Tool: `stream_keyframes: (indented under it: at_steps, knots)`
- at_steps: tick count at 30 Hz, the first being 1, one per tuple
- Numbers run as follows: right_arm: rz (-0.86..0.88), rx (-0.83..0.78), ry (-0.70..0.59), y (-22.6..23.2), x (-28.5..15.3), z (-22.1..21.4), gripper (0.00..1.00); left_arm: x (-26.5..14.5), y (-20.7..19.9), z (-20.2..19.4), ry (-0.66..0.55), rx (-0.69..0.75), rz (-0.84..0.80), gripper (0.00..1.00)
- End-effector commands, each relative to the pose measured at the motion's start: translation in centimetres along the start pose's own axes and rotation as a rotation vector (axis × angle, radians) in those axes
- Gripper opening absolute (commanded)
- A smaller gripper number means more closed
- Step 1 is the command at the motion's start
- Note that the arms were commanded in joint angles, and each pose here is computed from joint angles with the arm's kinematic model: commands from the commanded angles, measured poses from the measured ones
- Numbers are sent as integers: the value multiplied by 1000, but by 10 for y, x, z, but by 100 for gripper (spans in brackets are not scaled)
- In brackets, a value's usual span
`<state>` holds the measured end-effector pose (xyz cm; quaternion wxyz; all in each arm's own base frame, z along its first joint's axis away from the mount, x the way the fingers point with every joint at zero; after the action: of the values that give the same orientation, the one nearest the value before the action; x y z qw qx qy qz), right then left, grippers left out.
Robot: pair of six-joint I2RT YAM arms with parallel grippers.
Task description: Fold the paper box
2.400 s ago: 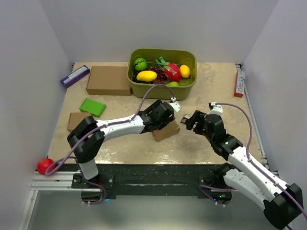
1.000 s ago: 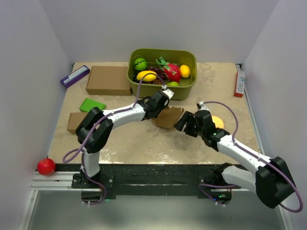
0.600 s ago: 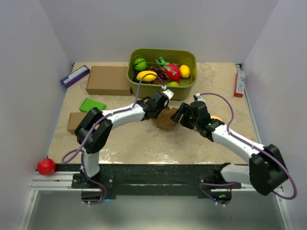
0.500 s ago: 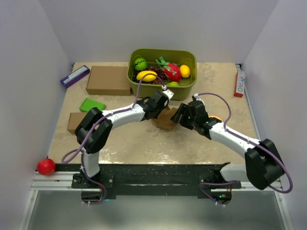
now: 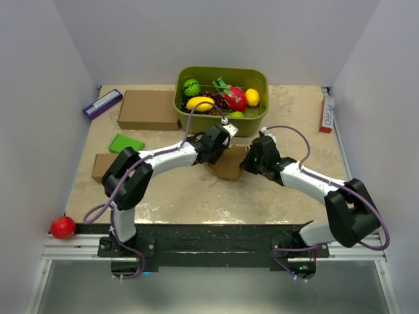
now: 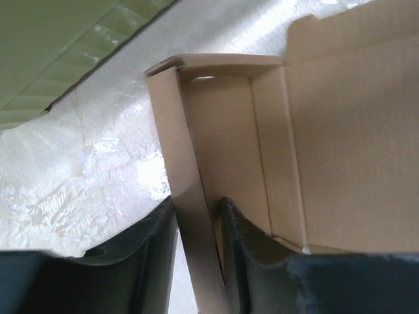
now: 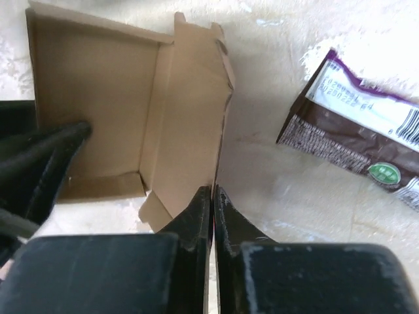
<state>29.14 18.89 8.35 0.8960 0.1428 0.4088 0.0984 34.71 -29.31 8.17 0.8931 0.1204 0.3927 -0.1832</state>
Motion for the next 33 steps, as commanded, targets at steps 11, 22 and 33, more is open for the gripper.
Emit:
stream_keyframes:
  at_steps: [11, 22, 33]
  knots:
    - [43, -378, -74, 24, -37, 64, 0, -93, -2, 56, -146, -76, -187, 97]
    - [129, -680, -53, 46, -63, 96, 0, -174, 7, 63, -344, -109, -469, 100]
    - [252, -1004, 126, 75, -59, 89, 0, -181, 27, 71, -355, -126, -690, 99]
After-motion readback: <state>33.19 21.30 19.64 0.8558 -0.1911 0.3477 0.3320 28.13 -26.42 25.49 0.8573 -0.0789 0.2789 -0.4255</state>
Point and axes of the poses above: each gripper's point midway between its finger pads, its own x axis out along the fingers, its own y axis along the line the jaws close on, z = x × y, the point moved 2 cm from there along -x, back along the fingers, and after that the axes turned 13 degrees about -x, right-handed, at the moved point
